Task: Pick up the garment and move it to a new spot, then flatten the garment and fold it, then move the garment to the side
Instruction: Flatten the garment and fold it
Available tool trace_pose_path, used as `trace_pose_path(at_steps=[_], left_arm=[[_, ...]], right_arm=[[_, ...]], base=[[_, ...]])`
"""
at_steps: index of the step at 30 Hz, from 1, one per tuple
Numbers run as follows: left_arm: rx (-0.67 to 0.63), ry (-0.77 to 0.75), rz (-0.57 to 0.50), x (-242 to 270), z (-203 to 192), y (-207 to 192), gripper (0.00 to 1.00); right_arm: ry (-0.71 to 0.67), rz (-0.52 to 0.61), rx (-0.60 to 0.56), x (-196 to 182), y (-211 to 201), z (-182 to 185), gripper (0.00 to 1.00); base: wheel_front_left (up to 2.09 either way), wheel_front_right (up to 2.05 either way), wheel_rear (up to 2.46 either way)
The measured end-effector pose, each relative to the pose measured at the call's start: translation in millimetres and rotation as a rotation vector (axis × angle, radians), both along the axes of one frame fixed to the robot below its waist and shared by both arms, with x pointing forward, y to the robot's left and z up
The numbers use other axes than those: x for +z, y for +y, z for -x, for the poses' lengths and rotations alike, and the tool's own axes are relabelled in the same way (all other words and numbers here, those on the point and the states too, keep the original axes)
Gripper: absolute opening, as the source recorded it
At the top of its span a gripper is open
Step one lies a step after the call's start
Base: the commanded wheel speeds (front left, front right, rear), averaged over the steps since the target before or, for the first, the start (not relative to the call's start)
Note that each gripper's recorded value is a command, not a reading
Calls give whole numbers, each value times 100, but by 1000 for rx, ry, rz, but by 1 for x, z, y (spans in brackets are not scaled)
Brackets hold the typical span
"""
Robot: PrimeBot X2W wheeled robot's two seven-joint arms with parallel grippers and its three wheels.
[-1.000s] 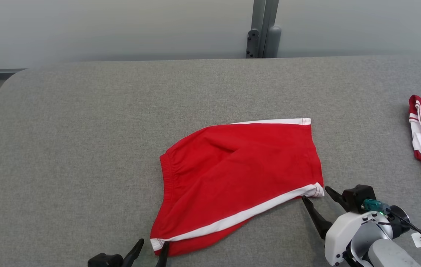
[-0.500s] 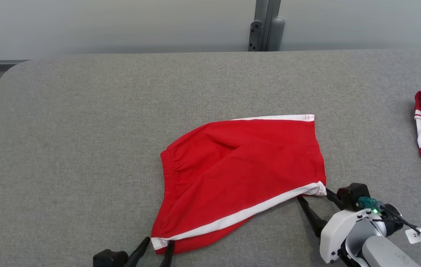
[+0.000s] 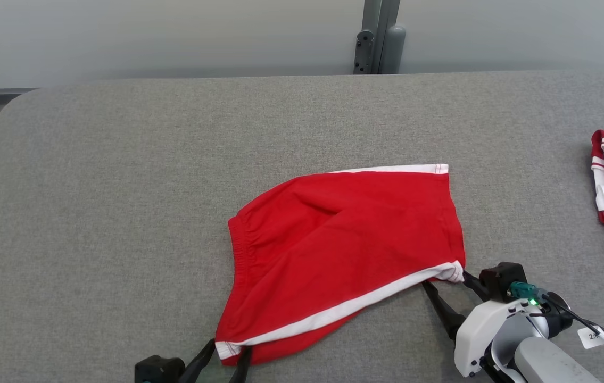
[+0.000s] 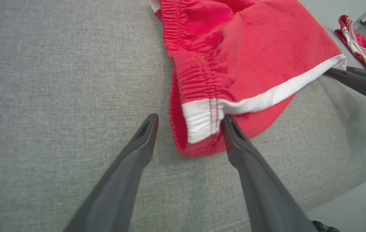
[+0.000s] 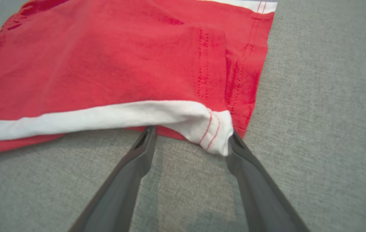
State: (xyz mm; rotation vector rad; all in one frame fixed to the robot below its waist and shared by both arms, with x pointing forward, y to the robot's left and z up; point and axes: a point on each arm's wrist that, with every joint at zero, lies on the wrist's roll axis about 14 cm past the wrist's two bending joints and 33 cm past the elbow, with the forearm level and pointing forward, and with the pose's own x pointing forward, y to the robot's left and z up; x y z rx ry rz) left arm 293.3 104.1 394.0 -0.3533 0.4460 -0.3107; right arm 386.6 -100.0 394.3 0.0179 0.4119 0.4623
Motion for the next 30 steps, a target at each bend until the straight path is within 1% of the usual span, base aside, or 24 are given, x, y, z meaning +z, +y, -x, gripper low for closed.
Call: trace_pose_path(at_steps=[1,2,3,4,5,6,10,12,16,19,21,26,30], left_arm=[[-3,-1,4,1,0,-1,100],[-8,-2,12,1,0,-3,100],[-15,-2,21,2,1,-6,97],[-21,-5,24,4,1,-7,58],[-29,-8,27,5,1,-9,30],[-36,-11,30,7,1,-10,0],[-53,-35,39,15,-1,-11,0],[-52,-58,61,24,-5,-12,0],[-43,-131,131,55,-16,-15,0],[-69,-214,180,92,-27,-18,0],[-94,-276,205,118,-35,-22,0],[-144,-434,198,181,-64,-20,0],[-187,-527,170,219,-99,-18,0]], right_arm=[[0,-4,4,0,2,1,62],[0,-7,8,0,3,1,42],[-4,-13,12,1,5,1,15],[-4,-23,11,2,6,1,0],[-6,-25,13,3,7,1,0],[-8,-23,17,4,8,1,0],[-51,-39,5,15,2,-5,0],[-89,-56,-3,25,0,-9,0],[-150,-195,-65,56,-7,-15,0],[-209,-294,-84,95,-19,-24,0],[-253,-317,-79,122,-31,-31,0],[-367,-399,-93,192,-62,-45,0],[-433,-403,-93,232,-79,-67,0]], base=[[0,0,0],[0,0,0],[0,0,0],[0,0,0],[0,0,0],[0,0,0],[0,0,0],[0,0,0],[0,0,0],[0,0,0],[0,0,0],[0,0,0],[0,0,0]])
